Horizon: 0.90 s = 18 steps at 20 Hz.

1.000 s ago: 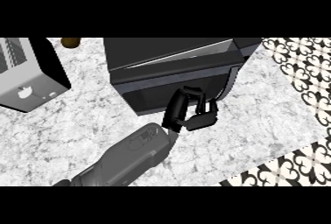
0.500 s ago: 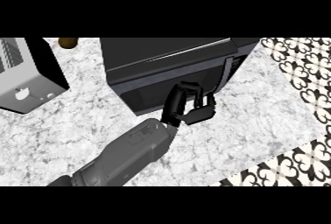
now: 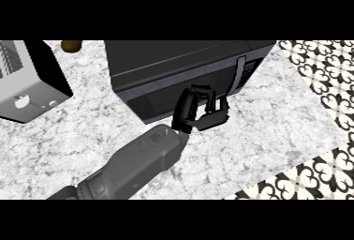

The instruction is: Pick up the milk, place it into the microwave and close the microwave

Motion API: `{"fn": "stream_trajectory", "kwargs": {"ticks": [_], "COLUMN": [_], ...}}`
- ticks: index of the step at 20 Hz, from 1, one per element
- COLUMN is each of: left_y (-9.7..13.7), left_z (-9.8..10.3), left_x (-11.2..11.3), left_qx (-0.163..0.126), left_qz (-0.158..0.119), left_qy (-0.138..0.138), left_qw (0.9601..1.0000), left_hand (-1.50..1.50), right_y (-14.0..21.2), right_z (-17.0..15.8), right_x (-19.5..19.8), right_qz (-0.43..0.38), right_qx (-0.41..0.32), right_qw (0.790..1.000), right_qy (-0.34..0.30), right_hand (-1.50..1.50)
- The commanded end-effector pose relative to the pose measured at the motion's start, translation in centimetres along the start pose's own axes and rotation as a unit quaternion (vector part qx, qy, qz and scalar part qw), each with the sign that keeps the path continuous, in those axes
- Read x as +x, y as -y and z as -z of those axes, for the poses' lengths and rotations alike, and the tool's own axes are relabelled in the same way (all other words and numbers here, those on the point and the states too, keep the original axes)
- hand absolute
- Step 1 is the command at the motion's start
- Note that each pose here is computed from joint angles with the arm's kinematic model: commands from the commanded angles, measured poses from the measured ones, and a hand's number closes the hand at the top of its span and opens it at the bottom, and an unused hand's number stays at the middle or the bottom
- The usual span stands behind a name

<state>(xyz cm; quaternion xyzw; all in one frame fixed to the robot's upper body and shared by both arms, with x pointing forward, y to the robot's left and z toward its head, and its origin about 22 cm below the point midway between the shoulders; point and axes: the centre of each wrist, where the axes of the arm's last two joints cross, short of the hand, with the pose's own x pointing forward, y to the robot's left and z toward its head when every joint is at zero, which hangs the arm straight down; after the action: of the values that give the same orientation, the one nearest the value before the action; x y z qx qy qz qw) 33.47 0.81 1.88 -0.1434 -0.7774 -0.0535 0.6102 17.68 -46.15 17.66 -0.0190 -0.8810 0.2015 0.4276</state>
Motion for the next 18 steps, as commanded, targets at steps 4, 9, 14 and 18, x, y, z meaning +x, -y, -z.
{"fn": "stream_trajectory", "kwargs": {"ticks": [4, 9, 14, 18], "left_y": [0.2, 0.3, 0.4, 0.4], "left_z": [2.5, 2.7, 2.5, 2.4], "left_x": [1.8, 2.0, 1.7, 1.6], "left_qx": [0.000, 0.002, -0.005, -0.006], "left_qz": [0.001, -0.003, -0.004, -0.004], "left_qy": [0.030, 0.035, 0.036, 0.040], "left_qw": [0.9995, 0.9994, 0.9993, 0.9992], "left_hand": [1.50, 1.50, 1.50, 1.50], "right_y": [0.8, 1.8, 2.5, 2.9], "right_z": [0.0, 0.1, 0.7, 0.9], "right_x": [-0.8, -1.0, -1.0, -1.4], "right_qz": [0.028, 0.038, 0.045, 0.051], "right_qx": [-0.006, -0.017, -0.020, -0.022], "right_qw": [1.000, 0.999, 0.999, 0.998], "right_qy": [0.005, 0.004, 0.011, 0.010], "right_hand": [-1.50, -1.50, -1.50, -1.50]}}
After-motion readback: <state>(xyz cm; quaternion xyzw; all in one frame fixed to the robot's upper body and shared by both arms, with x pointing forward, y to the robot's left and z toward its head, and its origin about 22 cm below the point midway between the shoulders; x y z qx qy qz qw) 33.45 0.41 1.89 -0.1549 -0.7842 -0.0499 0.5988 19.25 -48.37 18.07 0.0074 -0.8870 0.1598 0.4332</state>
